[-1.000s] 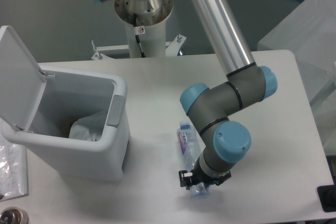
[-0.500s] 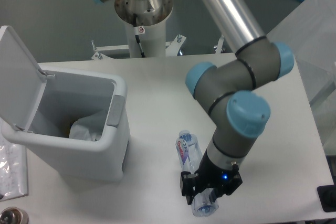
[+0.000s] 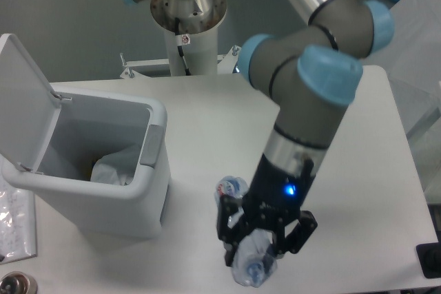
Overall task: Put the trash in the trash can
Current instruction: 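Lift the bottle and carry it over the trash can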
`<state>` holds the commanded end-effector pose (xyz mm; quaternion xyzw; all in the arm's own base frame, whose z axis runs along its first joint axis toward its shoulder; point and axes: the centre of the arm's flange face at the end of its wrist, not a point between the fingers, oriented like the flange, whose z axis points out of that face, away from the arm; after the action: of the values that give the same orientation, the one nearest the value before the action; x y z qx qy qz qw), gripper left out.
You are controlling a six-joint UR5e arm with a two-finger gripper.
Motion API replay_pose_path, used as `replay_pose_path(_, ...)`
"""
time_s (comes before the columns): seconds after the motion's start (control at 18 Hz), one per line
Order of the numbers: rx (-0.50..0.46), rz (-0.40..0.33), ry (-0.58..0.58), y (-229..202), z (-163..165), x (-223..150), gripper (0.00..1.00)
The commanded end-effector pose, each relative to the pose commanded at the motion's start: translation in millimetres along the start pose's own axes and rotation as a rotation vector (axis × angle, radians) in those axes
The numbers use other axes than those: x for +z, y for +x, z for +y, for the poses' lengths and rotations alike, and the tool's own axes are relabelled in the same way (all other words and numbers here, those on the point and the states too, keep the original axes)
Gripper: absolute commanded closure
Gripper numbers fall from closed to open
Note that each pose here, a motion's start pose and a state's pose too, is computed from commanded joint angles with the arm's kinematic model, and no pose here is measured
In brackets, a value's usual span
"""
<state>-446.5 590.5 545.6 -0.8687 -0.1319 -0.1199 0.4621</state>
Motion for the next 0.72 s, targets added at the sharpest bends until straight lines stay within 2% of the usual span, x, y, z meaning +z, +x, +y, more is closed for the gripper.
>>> replay_pose_path(0.44, 0.114, 0.109, 0.115, 78, -34, -52, 0.39)
replay_pose_path(0.56, 0.182, 0.135, 0.129, 107, -38, -47, 0.39)
replay_pose_path(0.72, 0.231, 0.197, 0.107, 156, -33, -25, 0.39)
